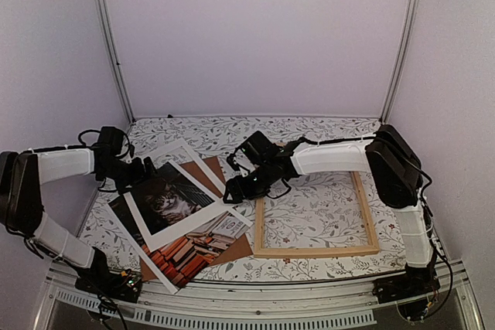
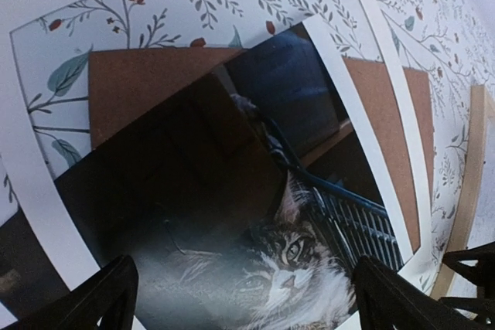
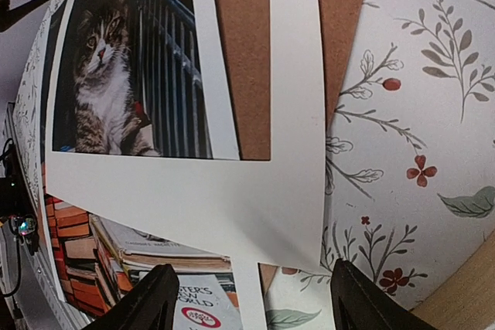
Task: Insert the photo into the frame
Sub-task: Pick up the mat board from the photo.
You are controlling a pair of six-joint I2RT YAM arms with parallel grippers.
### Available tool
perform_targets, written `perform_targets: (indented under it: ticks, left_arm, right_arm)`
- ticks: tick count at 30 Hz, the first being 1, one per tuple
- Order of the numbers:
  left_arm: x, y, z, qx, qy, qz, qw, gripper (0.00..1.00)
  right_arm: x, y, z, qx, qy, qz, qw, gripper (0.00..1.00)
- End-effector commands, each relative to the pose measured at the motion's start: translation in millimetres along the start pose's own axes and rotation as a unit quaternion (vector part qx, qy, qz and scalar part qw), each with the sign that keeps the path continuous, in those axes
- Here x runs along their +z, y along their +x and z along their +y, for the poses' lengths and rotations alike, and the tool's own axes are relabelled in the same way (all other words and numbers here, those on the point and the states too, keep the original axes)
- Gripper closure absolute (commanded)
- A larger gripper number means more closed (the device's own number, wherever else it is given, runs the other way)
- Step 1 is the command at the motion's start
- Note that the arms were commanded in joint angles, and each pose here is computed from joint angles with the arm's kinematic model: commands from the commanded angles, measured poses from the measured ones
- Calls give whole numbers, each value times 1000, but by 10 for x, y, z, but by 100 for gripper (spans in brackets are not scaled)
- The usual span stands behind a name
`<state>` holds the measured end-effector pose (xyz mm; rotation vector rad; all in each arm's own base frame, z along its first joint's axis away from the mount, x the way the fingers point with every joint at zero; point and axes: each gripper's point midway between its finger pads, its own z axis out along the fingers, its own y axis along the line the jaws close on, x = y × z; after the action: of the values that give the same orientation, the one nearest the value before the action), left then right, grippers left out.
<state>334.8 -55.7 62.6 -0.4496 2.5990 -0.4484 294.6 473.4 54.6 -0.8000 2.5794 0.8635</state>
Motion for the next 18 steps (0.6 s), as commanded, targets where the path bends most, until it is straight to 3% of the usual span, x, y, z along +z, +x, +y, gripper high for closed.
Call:
perform_targets:
  ticks: [1, 9, 18]
  left_arm:
    - [-132, -238, 110, -34, 7, -43, 998, 0]
    - [-140, -486, 632, -112, -3, -49, 992, 0]
    - [-62, -664, 980, -161, -13, -50, 986, 2]
  right_arm:
    - [149, 55, -125, 31, 21, 14, 999, 29]
    - [98, 100, -396, 45, 94, 13, 995, 29]
    - [11, -54, -483, 45, 91, -7, 995, 28]
